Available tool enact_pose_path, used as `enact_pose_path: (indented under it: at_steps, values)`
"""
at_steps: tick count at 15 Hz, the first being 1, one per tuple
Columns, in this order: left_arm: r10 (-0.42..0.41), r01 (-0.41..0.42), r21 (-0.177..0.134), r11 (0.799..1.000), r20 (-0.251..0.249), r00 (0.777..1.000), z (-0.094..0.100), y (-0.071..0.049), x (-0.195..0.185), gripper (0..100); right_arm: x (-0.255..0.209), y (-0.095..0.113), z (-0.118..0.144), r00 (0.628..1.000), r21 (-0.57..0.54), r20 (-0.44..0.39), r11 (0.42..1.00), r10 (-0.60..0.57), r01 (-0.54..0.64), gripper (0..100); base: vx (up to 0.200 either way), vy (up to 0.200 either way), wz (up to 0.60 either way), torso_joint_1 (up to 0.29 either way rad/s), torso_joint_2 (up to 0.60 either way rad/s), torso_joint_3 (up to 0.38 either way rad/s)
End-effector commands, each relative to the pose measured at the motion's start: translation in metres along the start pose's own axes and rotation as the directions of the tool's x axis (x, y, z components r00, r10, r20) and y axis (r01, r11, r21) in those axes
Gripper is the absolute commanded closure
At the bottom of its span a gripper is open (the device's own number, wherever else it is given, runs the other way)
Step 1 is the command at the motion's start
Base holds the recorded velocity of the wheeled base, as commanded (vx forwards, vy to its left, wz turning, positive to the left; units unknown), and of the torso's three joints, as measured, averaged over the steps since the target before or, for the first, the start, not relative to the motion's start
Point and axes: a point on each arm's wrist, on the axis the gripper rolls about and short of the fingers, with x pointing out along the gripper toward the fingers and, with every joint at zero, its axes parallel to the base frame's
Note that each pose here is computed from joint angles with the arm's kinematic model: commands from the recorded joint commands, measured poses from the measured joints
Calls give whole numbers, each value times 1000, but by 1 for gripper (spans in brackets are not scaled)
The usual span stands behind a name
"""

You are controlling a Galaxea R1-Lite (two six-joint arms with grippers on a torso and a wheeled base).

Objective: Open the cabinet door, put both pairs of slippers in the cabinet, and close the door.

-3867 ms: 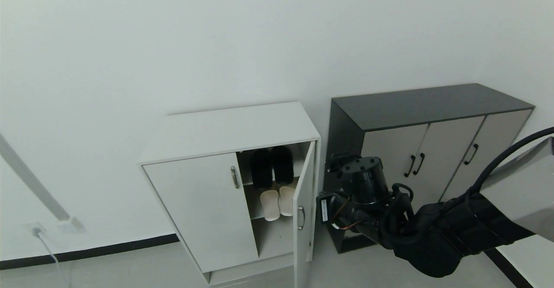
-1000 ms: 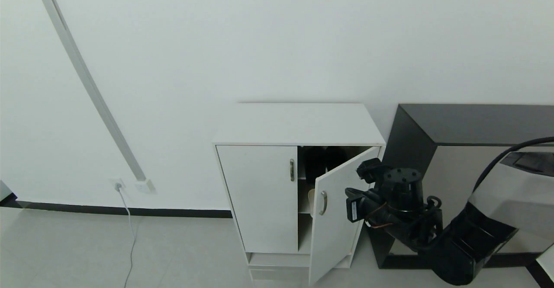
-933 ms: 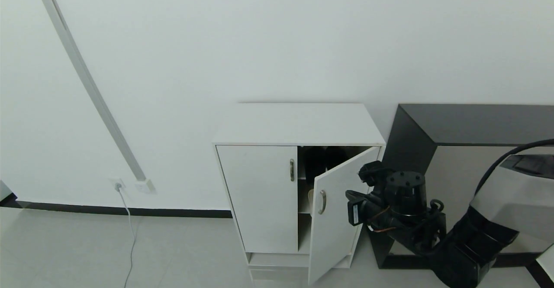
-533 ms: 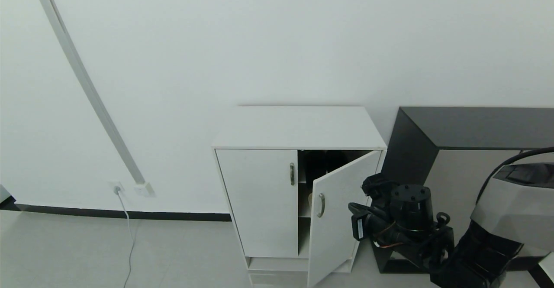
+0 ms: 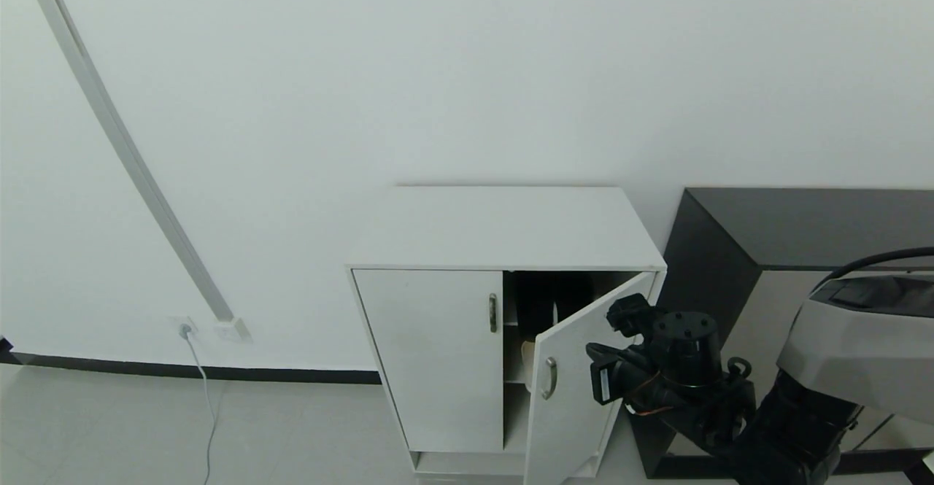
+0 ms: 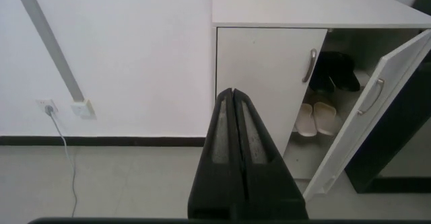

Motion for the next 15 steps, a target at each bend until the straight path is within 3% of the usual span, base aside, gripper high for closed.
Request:
enact_pose_path:
  at_steps: [1,9,15]
  values:
    - [0,0,0,1000,-1,1000,0,0,0,100,22,-2,-6,1000,3,1,1000,-7,7,100,0,0,0,0,0,0]
    - [0,0,0,1000,-1,1000,0,0,0,100,73,-12,-4,997,24,64,999,-42,40,100,0,0,0,0,0,0]
    - [0,0,0,1000,-1,1000,0,0,0,100,102,-16,0,997,25,56,998,-59,57,100,0,0,0,0,0,0]
